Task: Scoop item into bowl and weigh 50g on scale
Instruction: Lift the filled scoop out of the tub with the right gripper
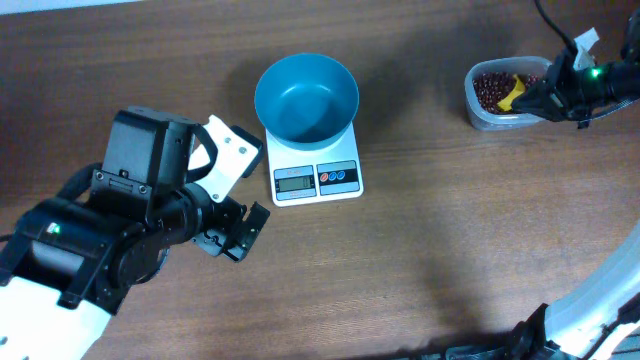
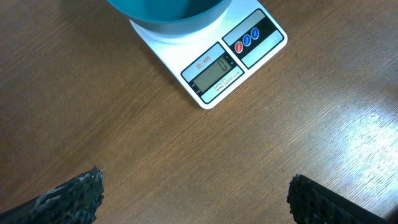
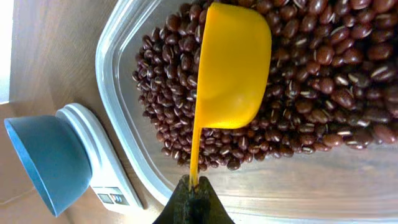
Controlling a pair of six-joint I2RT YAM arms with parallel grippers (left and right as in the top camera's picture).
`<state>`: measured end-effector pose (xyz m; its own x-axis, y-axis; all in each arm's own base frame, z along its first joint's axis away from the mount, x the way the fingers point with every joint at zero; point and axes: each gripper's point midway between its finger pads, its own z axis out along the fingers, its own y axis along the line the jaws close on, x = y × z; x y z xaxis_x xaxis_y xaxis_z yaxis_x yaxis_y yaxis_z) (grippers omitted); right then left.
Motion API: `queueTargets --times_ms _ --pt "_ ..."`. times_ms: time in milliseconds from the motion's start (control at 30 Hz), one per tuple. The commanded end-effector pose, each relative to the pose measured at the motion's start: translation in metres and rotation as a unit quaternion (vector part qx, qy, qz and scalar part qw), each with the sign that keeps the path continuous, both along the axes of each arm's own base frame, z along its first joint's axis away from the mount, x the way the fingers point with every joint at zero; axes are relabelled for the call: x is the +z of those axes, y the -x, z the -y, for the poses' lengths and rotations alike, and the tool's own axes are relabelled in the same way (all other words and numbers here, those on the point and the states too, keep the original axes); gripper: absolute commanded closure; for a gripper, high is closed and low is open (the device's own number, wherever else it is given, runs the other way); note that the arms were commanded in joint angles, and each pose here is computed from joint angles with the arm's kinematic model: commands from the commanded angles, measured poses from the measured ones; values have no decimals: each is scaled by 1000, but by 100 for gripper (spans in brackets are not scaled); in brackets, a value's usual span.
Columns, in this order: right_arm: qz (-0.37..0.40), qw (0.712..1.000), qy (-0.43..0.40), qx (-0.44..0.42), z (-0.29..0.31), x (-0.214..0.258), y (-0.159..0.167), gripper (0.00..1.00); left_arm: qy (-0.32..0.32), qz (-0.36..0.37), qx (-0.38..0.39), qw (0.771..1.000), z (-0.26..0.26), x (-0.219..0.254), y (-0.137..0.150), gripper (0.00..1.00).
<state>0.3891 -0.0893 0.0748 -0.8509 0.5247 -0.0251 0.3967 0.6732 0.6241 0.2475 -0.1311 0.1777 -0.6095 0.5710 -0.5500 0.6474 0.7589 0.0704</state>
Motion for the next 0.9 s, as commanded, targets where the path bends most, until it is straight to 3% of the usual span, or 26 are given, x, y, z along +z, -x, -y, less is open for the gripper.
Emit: queueTargets --times_ms 0,267,467,667,867 --pt "-17 1000 -23 7 -9 -5 6 96 1 -2 -8 1000 1 -2 1 2" --pt "-18 999 -46 4 -13 -1 9 96 1 -2 -8 1000 1 -2 1 2" --pt "17 992 -103 -65 29 15 18 96 1 -2 -9 1000 1 -2 1 2" --pt "83 986 -140 -45 27 34 13 96 1 -2 -9 1000 1 -2 1 1" --pt "83 985 -152 -25 18 38 21 96 1 -2 -9 1000 1 -2 1 2"
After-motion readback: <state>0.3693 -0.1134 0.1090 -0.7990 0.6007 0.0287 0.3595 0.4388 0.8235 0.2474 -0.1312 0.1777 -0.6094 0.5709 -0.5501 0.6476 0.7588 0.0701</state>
